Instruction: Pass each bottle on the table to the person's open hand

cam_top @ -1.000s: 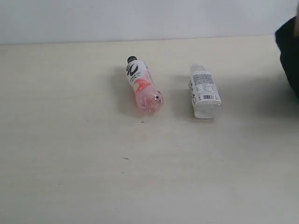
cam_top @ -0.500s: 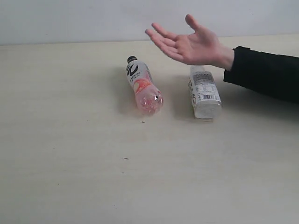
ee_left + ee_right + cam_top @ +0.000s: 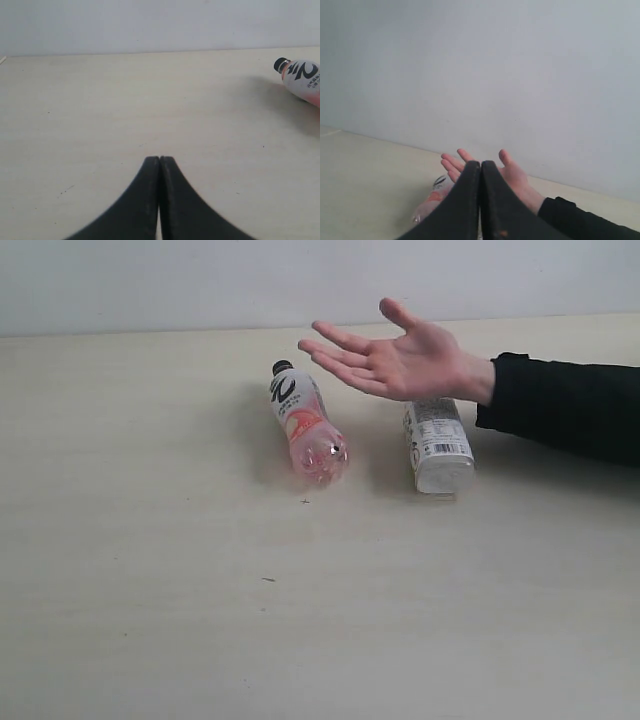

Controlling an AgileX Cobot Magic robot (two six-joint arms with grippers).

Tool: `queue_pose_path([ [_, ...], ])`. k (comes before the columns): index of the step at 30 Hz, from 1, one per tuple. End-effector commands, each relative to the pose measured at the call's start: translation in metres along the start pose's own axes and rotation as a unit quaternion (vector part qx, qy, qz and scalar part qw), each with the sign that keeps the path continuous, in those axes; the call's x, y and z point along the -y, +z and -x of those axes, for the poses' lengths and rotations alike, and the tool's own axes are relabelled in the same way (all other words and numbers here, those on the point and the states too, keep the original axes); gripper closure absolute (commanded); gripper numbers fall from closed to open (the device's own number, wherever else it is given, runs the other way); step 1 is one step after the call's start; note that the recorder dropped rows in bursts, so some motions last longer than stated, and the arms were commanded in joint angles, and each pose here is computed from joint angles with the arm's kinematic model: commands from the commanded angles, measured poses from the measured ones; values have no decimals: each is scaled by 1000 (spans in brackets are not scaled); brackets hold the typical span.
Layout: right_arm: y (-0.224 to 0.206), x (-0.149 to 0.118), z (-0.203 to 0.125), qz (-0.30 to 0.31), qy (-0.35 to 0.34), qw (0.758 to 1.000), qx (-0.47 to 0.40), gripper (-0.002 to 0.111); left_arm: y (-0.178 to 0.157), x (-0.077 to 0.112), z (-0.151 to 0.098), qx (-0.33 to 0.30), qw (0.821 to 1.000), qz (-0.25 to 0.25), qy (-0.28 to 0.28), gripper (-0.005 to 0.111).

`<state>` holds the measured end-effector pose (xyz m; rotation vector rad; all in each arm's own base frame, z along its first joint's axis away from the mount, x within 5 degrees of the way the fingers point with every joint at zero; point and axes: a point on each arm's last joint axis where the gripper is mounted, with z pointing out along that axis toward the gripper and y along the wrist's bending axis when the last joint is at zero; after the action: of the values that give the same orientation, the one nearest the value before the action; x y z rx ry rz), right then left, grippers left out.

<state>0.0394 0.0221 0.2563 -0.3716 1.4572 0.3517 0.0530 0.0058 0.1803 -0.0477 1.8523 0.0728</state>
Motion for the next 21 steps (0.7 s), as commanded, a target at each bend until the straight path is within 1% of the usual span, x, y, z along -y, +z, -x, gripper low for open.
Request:
queue_pose_path([
  [1, -1, 1, -2, -5, -58, 998, -4, 108, 0, 0, 1, 5, 1000, -2, -2, 104],
  [6, 8, 1, -3, -2, -57, 998, -32, 108, 0, 0, 1, 5, 1000, -2, -2, 104],
  [13, 18, 1, -11, 12, -60, 990, -124, 108, 0, 0, 1, 5, 1000, -2, -2, 104],
  [21, 21, 1, -14, 13, -66, 988, -140, 108, 0, 0, 1, 5, 1000, -2, -2, 104],
])
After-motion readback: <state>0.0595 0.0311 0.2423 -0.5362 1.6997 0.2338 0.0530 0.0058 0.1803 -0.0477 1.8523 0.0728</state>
